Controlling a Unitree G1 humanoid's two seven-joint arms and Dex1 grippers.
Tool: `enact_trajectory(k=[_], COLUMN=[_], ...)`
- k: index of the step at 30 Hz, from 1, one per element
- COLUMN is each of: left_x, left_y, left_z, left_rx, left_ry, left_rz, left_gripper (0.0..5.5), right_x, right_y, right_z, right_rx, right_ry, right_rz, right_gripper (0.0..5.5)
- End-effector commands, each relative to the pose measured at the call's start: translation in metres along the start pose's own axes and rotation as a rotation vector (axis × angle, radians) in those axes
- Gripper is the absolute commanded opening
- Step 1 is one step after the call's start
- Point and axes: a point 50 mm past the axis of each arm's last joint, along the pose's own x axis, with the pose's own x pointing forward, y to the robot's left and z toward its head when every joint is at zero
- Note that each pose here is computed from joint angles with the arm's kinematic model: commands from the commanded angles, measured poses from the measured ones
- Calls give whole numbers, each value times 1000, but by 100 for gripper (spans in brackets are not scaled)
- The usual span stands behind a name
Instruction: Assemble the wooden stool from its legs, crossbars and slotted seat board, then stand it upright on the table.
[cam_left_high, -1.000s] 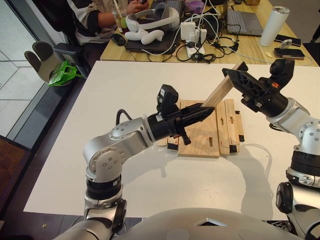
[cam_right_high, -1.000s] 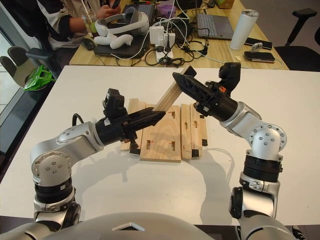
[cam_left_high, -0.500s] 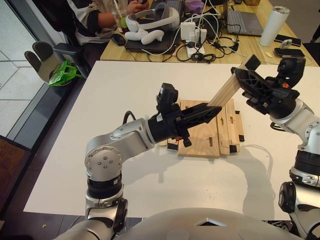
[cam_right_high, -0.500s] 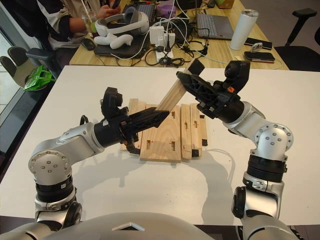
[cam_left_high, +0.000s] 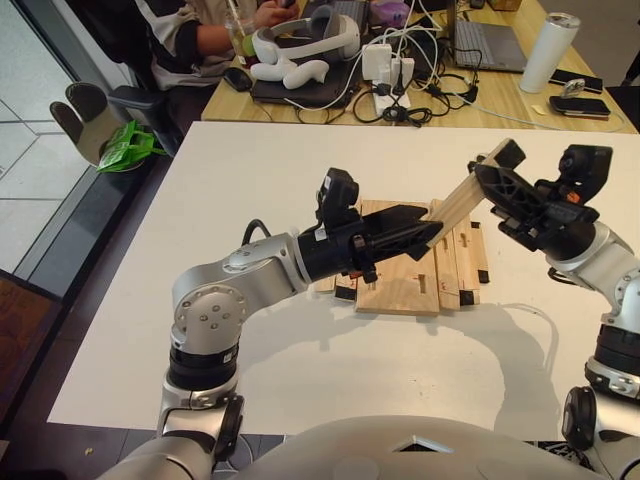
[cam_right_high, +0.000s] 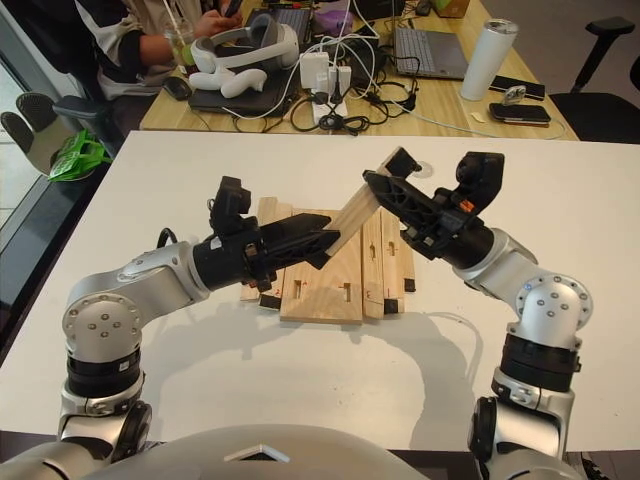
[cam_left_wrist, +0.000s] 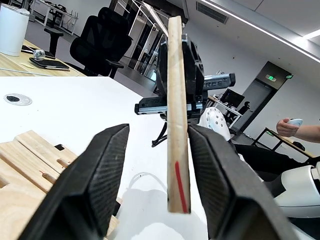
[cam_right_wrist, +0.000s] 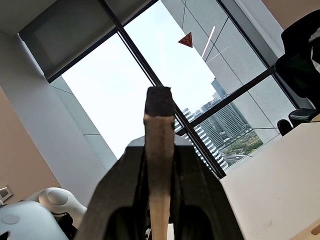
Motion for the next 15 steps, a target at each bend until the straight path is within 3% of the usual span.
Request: enact_trajectory(k=[1, 3, 15], left_x=[-2, -4, -27], left_y=[4, 8, 32], left_z=[0, -1, 1], left_rx=[29, 39, 113], left_ry=[24, 43, 50], left_rz=[30, 67, 331], left_gripper=[280, 304, 304], right_x=[-5, -8, -3], right_y=[5, 5, 3], right_z=[4, 4, 12], right_rx=[-34, -43, -55], right_ry=[-22, -20, -37], right_rz=[-28, -58, -80], right_gripper=[37, 37, 37])
